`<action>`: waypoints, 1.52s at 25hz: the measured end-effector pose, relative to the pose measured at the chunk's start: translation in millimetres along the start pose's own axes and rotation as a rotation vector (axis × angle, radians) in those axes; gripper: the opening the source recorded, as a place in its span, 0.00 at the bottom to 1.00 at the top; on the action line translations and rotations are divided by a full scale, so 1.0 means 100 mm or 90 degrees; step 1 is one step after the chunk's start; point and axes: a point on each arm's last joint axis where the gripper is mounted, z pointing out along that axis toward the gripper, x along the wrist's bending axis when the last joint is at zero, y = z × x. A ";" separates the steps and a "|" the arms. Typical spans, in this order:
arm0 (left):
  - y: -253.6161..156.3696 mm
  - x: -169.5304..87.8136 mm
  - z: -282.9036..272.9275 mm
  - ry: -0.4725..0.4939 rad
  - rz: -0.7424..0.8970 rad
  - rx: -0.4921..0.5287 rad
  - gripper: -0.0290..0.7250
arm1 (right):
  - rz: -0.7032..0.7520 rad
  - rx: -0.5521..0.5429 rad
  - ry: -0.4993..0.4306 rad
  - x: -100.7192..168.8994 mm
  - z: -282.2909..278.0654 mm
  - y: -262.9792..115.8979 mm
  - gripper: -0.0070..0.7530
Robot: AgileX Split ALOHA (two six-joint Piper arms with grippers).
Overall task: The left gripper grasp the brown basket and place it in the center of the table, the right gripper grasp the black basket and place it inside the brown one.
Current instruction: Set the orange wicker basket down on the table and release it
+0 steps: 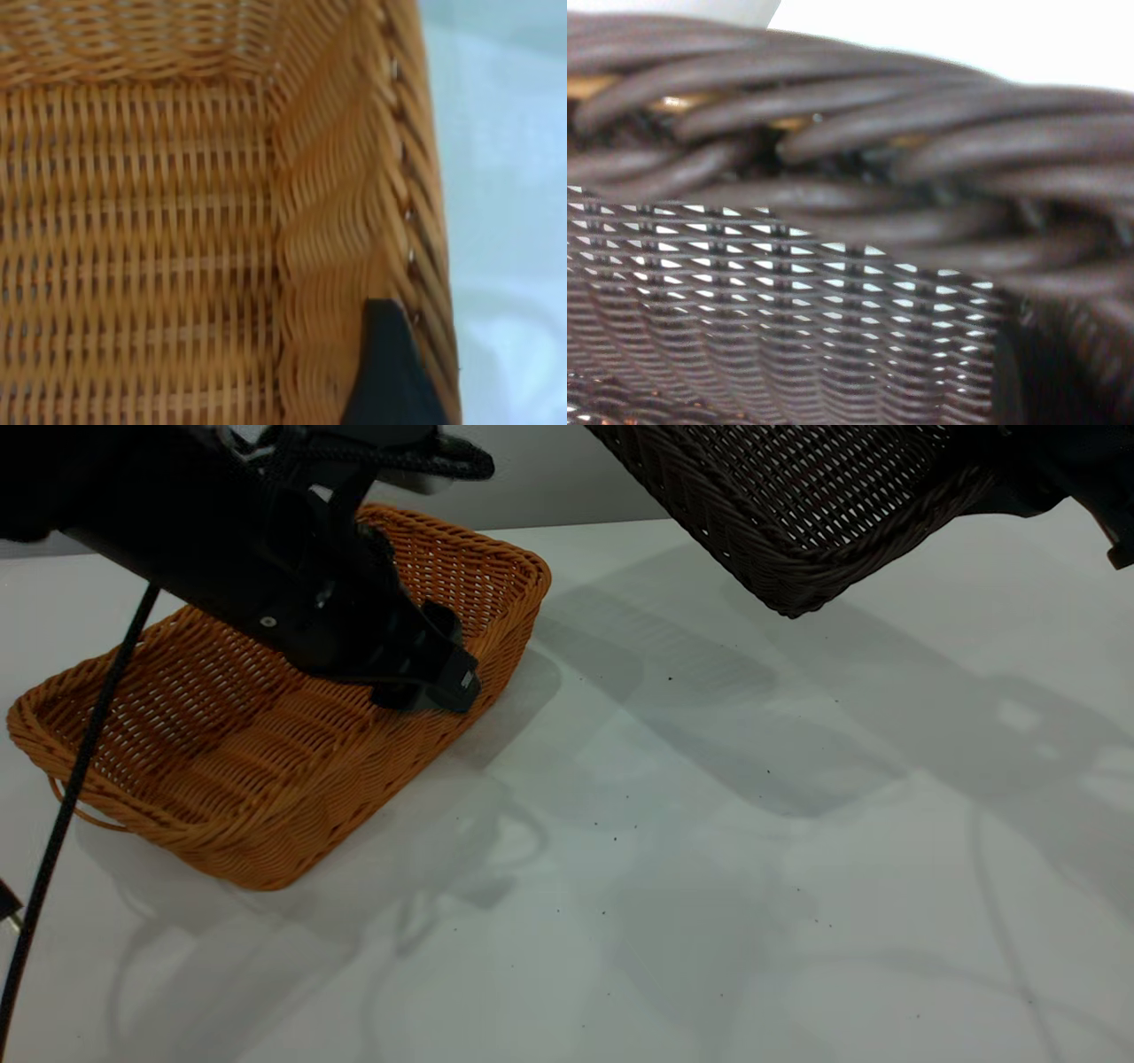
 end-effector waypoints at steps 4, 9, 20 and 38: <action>-0.04 0.01 0.07 0.001 -0.003 0.014 0.58 | 0.000 -0.001 0.000 0.00 0.00 0.00 0.17; -0.08 0.06 0.16 0.030 -0.007 0.017 0.58 | -0.013 -0.002 -0.003 0.00 0.00 0.00 0.17; -0.17 0.09 0.35 0.048 0.036 0.042 0.21 | -0.032 -0.011 -0.006 -0.01 0.00 0.02 0.17; -0.32 -0.90 0.25 -0.292 0.367 0.125 0.17 | -0.196 0.062 0.082 0.42 -0.08 0.03 0.17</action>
